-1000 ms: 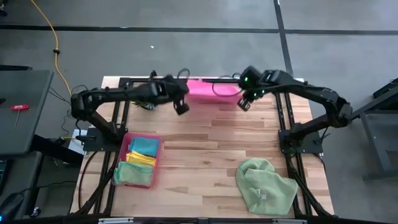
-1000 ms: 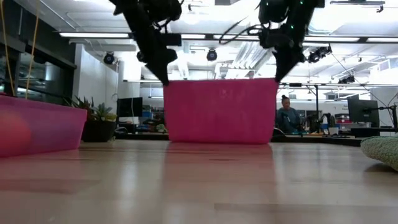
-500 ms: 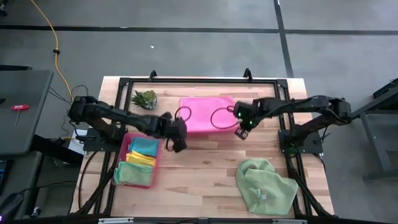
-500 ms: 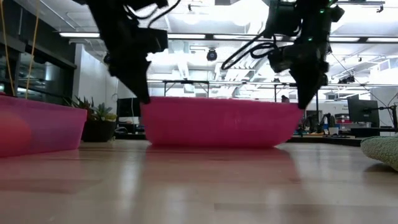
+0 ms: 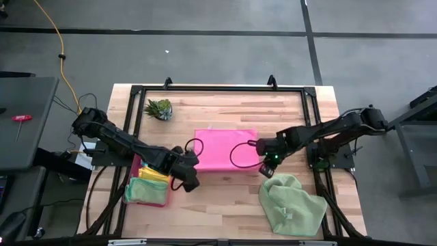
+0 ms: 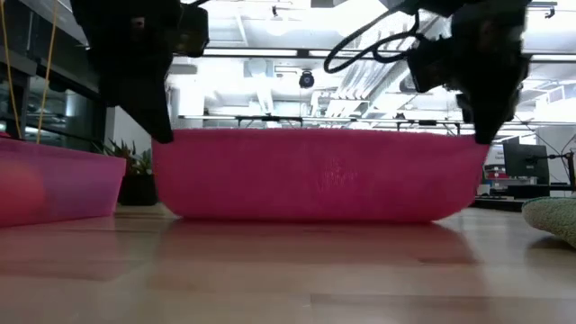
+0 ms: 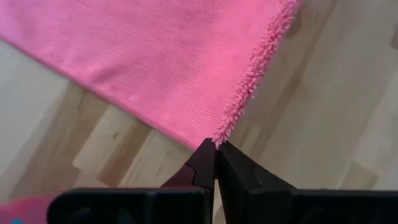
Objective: Fold microfiber towels
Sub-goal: Fold the pink microfiber towel
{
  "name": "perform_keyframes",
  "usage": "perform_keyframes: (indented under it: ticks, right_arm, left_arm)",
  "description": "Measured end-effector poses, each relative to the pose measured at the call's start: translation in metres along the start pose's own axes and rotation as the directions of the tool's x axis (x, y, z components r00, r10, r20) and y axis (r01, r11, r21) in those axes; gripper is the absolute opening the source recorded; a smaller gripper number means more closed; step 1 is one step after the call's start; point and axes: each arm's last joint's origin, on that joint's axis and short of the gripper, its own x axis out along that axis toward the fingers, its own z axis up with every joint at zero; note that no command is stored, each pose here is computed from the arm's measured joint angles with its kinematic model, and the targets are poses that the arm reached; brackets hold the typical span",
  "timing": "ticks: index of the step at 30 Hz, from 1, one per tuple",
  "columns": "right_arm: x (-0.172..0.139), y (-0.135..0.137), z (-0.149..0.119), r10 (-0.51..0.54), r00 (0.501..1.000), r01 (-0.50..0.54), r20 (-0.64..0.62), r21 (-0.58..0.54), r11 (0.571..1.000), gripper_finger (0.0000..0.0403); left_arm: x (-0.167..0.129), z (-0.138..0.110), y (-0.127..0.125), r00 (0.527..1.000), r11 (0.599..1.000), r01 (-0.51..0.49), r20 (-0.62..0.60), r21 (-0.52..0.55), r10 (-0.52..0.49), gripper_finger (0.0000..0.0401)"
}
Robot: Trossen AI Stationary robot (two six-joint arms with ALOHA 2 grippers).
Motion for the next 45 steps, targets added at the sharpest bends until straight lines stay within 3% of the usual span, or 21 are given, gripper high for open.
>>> perform_keyframes:
  ticks: [12,24,33,39,45]
  right_arm:
    - [-0.011,-0.043,0.034,-0.223,0.956,0.183,0.188,0.209,0.961,0.0]
    - [0.005,-0.06,0.053,-0.267,0.95,0.215,0.161,0.282,0.935,0.0]
    - [0.025,-0.063,0.067,-0.262,0.95,0.198,0.172,0.319,0.927,0.0]
    - [0.037,-0.071,0.075,-0.283,0.945,0.215,0.162,0.345,0.914,0.0]
    - [0.037,-0.075,0.082,-0.313,0.925,0.222,0.214,0.363,0.905,0.0]
  left_arm:
    - [0.013,0.037,0.041,0.974,0.979,-0.198,0.097,-0.049,0.202,0.0]
    - [0.052,0.048,0.069,0.948,0.946,-0.317,0.003,-0.074,0.318,0.0]
    - [0.056,0.053,0.072,0.923,0.915,-0.362,0.068,-0.18,0.379,0.0002]
    - [0.057,0.056,0.077,0.898,0.892,-0.405,0.1,-0.199,0.43,0.0004]
    - [0.064,0.058,0.08,0.903,0.893,-0.398,0.079,-0.211,0.421,0.0005]
